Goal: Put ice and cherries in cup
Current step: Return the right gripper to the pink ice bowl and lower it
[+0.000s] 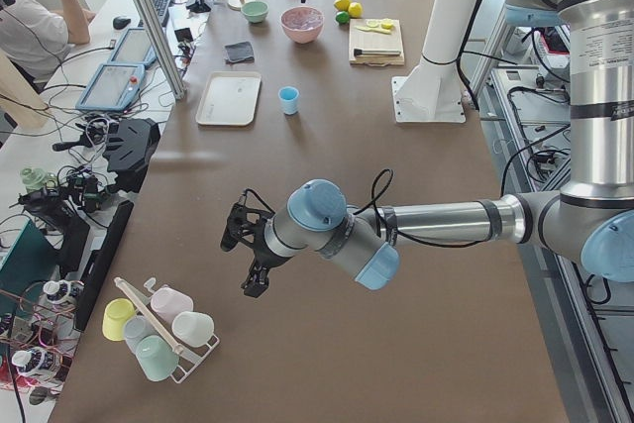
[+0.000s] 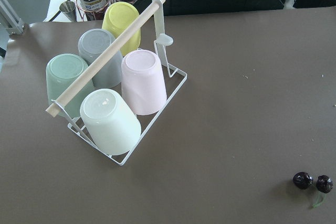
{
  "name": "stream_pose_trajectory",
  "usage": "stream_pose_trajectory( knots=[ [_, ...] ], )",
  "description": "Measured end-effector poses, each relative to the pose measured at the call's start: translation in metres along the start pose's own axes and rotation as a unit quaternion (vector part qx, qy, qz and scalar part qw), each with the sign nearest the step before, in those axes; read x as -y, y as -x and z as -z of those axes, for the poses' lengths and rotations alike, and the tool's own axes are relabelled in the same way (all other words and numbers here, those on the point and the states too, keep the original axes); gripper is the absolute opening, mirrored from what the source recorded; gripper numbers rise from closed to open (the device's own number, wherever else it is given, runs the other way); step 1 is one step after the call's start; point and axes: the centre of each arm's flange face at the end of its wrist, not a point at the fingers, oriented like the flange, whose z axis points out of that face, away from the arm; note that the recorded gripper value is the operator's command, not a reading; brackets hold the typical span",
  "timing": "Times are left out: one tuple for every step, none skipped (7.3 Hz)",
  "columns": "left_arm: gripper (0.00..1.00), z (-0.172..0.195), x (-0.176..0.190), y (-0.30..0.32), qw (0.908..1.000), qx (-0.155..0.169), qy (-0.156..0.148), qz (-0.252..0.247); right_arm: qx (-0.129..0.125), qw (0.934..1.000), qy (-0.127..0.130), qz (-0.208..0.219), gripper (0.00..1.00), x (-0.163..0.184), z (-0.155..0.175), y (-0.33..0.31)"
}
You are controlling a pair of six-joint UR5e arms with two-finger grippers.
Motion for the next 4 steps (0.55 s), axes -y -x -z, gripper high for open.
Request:
stream_pose_trajectory(
  knots=[
    [0.98,0.000,0.000,0.000,1.0000,-0.001,-0.002,-0.002,-0.008,0.9999,0.010,0.004,0.77,-0.010,-0.010,-0.001],
    [0.98,0.000,0.000,0.000,1.0000,-0.002,-0.005,-0.005,-0.016,0.9996,0.018,0.014,0.76,-0.015,-0.021,0.007],
    [0.98,0.001,0.000,-0.001,0.9999,-0.002,-0.007,-0.007,-0.025,0.9991,0.023,0.023,0.76,-0.019,-0.031,0.017],
    [0.98,0.001,0.000,-0.001,0.9999,-0.002,-0.008,-0.008,-0.032,0.9988,0.025,0.029,0.76,-0.021,-0.038,0.021]
  ],
)
